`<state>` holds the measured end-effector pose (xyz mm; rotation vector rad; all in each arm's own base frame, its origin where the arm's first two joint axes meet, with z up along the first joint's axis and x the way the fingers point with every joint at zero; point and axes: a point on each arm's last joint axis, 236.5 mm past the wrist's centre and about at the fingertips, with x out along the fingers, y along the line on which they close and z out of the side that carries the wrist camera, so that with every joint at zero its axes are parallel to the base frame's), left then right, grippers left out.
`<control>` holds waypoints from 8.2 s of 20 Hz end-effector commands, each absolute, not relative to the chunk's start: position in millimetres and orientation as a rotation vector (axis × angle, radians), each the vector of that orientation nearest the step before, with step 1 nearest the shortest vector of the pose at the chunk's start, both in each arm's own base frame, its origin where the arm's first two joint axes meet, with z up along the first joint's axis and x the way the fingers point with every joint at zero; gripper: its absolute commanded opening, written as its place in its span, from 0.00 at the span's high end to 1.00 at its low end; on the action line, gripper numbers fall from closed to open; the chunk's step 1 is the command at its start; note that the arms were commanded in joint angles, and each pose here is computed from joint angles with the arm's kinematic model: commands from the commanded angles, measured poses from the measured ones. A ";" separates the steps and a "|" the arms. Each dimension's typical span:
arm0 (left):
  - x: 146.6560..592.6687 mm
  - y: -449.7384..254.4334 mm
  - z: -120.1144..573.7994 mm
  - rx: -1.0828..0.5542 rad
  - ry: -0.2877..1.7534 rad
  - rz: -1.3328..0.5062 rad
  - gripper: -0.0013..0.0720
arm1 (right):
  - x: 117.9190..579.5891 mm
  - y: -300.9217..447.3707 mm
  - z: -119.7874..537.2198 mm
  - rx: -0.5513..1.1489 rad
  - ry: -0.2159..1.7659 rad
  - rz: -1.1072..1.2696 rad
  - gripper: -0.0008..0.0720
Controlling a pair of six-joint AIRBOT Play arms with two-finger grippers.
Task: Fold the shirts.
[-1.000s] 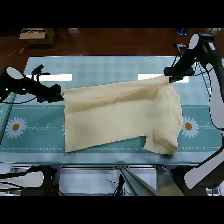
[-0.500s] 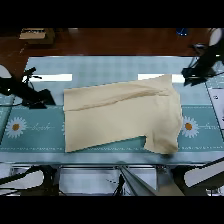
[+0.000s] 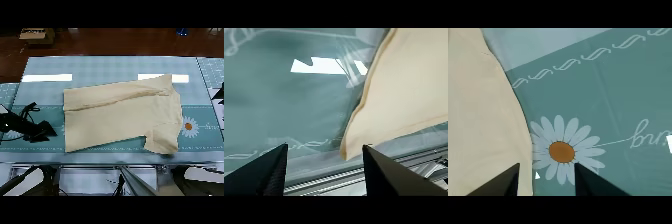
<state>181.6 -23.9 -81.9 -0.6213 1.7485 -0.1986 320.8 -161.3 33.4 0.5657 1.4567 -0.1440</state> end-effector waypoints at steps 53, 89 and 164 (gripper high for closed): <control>274.2 -124.3 -51.9 -0.507 1.464 -0.508 0.95 | 351.0 -18.1 -16.7 0.609 1.297 0.233 0.96; 382.2 -83.0 -72.6 -0.557 1.239 -0.284 0.35 | 474.6 -86.0 -52.8 0.450 1.195 0.030 0.17; 356.5 -103.5 242.4 -0.652 0.568 -0.678 0.95 | 431.3 271.9 74.7 0.118 0.962 0.458 0.41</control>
